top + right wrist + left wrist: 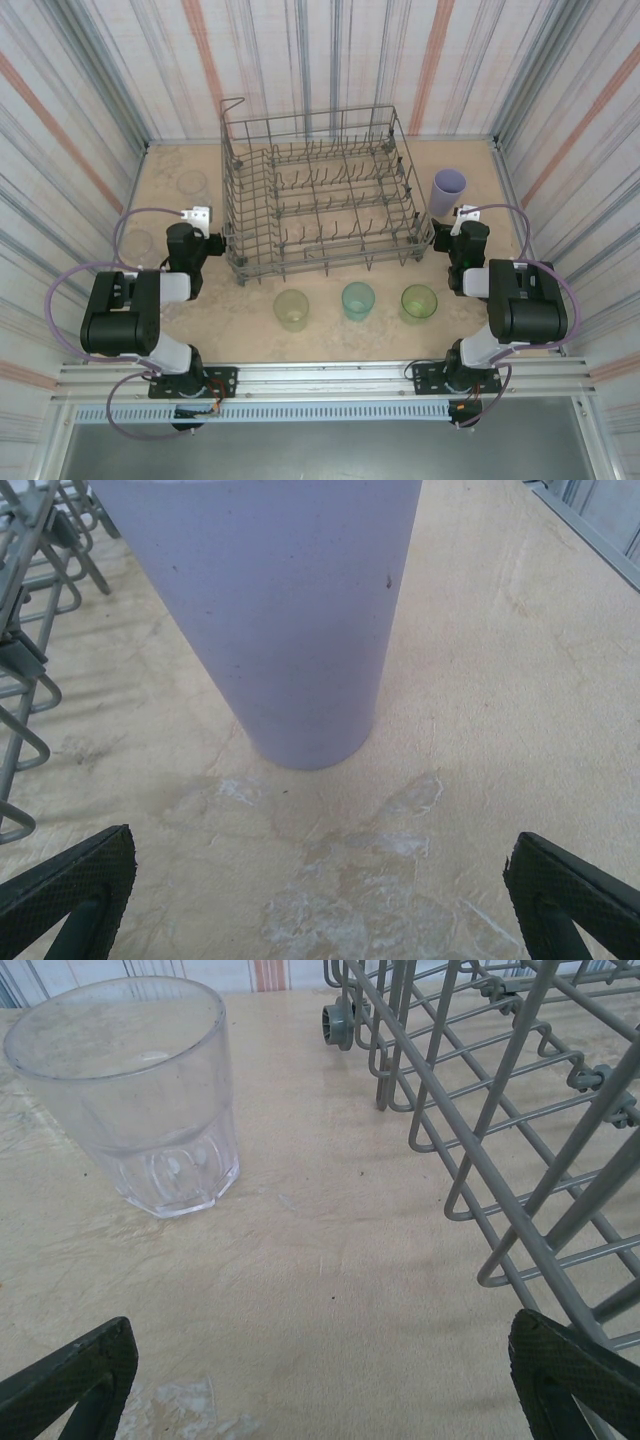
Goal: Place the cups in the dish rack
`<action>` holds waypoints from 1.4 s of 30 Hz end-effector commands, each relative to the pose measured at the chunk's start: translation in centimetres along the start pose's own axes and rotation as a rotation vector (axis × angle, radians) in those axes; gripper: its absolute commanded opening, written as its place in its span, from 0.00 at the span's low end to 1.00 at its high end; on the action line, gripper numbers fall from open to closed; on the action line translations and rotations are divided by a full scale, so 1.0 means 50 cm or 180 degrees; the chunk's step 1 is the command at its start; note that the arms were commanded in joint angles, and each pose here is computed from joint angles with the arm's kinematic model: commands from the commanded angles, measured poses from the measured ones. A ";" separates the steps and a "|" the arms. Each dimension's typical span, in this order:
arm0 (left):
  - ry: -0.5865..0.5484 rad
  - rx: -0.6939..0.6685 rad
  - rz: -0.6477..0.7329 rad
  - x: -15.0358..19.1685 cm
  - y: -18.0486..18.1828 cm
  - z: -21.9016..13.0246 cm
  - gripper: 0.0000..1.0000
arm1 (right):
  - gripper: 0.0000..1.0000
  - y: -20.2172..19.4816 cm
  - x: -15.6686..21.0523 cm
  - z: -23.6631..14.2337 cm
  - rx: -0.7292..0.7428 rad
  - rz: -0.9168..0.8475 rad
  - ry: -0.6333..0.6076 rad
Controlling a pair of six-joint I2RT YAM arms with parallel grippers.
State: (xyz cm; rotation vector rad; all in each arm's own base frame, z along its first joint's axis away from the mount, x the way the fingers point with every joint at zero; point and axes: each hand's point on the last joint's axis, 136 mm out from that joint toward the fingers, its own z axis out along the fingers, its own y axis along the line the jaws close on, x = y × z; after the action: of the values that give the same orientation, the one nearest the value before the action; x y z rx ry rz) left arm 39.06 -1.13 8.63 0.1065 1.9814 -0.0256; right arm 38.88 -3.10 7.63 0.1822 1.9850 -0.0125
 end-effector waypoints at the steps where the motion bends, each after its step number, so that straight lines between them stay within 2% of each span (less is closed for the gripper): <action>1: -0.0026 -0.0085 -0.0022 -0.029 0.009 -0.001 0.99 | 0.99 0.005 -0.027 -0.005 0.0023 0.0077 -0.0084; 10: -0.0046 -0.0368 -0.0089 -0.044 0.034 -0.017 0.99 | 0.99 -0.010 -0.046 -0.024 0.0169 0.0122 -0.0143; 17: -0.0133 -0.0568 -0.0076 -0.058 0.043 -0.040 0.99 | 0.99 -0.025 -0.089 -0.059 0.0317 0.0206 -0.0218; 22: -0.0130 -0.0756 0.0034 -0.091 0.040 -0.060 0.99 | 0.99 -0.033 -0.121 -0.075 0.0446 0.0481 -0.0007; 24: -0.0143 -0.0875 -0.0103 -0.108 0.049 -0.073 0.99 | 0.99 -0.034 -0.131 -0.079 0.0507 0.0634 0.0159; 27: -0.0129 -0.1142 -0.0628 -0.122 0.077 -0.105 0.99 | 0.99 -0.017 -0.147 -0.093 0.0483 0.0596 0.0428; 32: -0.0211 -0.1340 -0.1169 -0.149 0.098 -0.170 0.99 | 0.99 0.003 -0.190 -0.146 0.0395 0.0670 0.0320; 37: -0.0263 -0.1601 -0.1439 -0.189 0.125 -0.246 0.99 | 0.99 -0.001 -0.207 -0.189 0.0459 0.0812 0.0371; 42: -0.0158 -0.1534 -0.1551 -0.255 0.120 -0.306 0.99 | 0.99 0.031 -0.241 -0.217 0.0322 0.0856 0.0764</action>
State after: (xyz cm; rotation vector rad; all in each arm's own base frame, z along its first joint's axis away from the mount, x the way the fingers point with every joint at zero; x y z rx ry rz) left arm 32.63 4.64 25.68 -0.5999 1.8145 0.1197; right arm 35.16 -3.00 22.64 0.5050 2.0737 0.0499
